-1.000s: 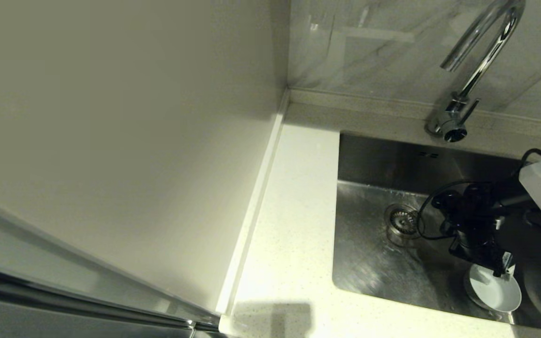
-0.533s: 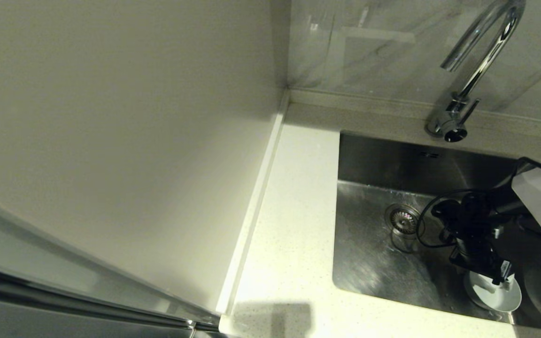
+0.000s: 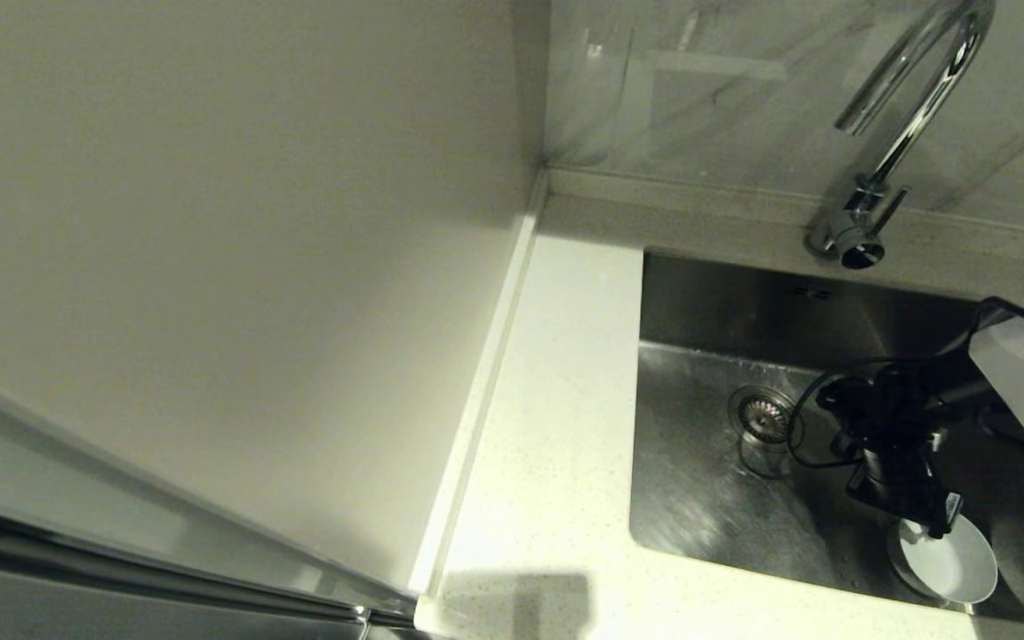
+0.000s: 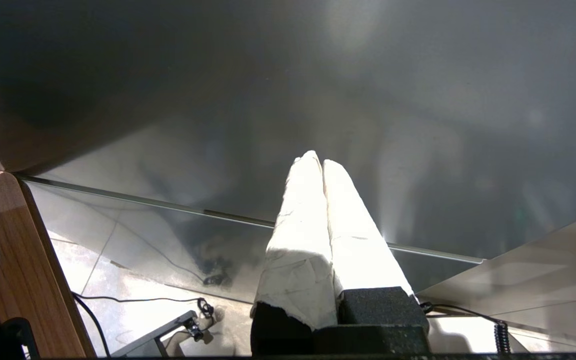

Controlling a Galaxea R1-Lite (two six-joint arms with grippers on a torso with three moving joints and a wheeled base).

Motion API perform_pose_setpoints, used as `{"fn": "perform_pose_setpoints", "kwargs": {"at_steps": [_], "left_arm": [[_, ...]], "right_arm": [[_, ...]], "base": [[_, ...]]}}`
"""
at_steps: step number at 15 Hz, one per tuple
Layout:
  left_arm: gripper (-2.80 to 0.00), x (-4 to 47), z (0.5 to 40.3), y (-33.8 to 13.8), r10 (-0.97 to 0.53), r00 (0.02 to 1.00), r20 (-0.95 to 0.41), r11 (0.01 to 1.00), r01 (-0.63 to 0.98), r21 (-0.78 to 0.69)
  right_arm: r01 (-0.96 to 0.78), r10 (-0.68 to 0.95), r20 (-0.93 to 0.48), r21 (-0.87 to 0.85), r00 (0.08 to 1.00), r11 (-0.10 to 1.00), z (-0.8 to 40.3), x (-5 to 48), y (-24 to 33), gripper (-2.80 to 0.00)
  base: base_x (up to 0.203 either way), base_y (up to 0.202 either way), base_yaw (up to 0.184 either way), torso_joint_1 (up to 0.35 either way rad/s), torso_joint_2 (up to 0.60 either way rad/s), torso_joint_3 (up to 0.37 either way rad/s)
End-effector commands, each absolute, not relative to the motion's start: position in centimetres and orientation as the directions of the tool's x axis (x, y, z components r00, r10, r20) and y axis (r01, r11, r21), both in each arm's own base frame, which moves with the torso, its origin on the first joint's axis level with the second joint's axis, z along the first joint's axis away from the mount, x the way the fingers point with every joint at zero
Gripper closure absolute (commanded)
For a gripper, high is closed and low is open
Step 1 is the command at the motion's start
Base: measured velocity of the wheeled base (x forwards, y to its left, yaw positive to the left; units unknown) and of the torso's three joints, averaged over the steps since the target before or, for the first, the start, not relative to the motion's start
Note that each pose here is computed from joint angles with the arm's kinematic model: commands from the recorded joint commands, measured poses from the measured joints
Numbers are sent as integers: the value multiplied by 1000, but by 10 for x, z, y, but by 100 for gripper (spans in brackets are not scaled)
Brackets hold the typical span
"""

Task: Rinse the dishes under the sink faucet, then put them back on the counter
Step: Put a bowl back to the table from the sink

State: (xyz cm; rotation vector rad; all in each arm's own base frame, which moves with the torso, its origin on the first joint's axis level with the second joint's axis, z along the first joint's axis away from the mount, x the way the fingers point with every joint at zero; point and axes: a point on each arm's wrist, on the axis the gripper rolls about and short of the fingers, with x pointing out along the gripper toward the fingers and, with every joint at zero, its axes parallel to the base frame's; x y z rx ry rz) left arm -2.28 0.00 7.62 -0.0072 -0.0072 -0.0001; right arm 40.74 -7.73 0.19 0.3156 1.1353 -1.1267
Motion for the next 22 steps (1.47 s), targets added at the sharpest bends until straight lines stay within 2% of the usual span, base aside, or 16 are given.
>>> {"fn": "perform_pose_setpoints", "kwargs": {"at_steps": [1, 9, 12, 15, 17, 19, 22], "left_arm": [[0, -23, 75, 0, 0, 1000, 5, 1000, 0, -8], [0, -23, 75, 0, 0, 1000, 5, 1000, 0, -8], [0, -23, 75, 0, 0, 1000, 5, 1000, 0, -8], [0, -23, 75, 0, 0, 1000, 5, 1000, 0, -8], [0, -23, 75, 0, 0, 1000, 6, 1000, 0, -8], [0, -23, 75, 0, 0, 1000, 5, 1000, 0, -8], [0, -23, 76, 0, 0, 1000, 6, 1000, 0, -8]], "right_arm": [[847, -556, -831, -282, 20, 452, 26, 405, -77, 0], [851, -554, -826, -215, 103, 480, 75, 386, -62, 0], [805, -519, -834, -173, 188, 568, 100, 371, -24, 0], [688, -345, -865, 1, 365, 726, 148, 350, 31, 0], [587, -171, -877, 145, 449, 796, 189, 334, 56, 0], [524, -22, -873, 272, 486, 807, 225, 322, 61, 0], [531, 36, -831, 387, 554, 753, 262, 299, 42, 0]], "base": [[0, 0, 0, 0, 0, 0], [0, 0, 0, 0, 0, 0], [0, 0, 0, 0, 0, 0], [0, 0, 0, 0, 0, 0], [0, 0, 0, 0, 0, 0], [0, 0, 0, 0, 0, 0], [0, 0, 0, 0, 0, 0]]}}
